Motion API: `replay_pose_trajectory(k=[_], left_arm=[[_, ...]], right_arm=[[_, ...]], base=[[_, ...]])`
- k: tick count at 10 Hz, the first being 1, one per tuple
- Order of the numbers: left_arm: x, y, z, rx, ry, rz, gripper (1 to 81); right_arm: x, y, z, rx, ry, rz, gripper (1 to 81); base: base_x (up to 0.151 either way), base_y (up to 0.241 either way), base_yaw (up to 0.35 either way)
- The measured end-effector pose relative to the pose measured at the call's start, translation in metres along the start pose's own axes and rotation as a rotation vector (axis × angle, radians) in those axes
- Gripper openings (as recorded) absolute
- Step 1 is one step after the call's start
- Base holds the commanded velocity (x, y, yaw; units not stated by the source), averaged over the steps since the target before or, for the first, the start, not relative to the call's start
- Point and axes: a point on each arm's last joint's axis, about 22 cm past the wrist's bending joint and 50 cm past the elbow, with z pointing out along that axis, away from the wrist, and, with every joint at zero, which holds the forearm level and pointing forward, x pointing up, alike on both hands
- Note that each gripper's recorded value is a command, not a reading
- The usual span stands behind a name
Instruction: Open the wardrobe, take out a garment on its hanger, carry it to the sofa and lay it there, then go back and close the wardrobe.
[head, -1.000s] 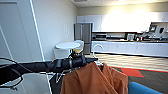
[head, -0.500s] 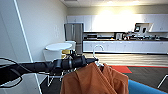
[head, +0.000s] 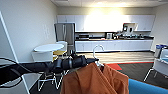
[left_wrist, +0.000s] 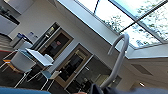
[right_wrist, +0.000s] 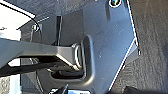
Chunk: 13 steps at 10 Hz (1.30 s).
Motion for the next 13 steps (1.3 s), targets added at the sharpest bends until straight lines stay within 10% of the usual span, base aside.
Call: replay_pose_trajectory(k=[5,13], left_arm=[[-0.003,-0.061,-0.006,0.029,0.005,-0.097,1.0],[-0.005,-0.058,-0.005,0.023,0.000,-0.089,1.0]], right_arm=[[-0.032,0.001,-0.009,-0.010,-0.080,0.037,81.1],[-0.030,-0.008,-0.006,0.002,-0.077,0.037,81.1]], base=[[0.000,0.000,-0.253],[0.000,0.000,-0.253]])
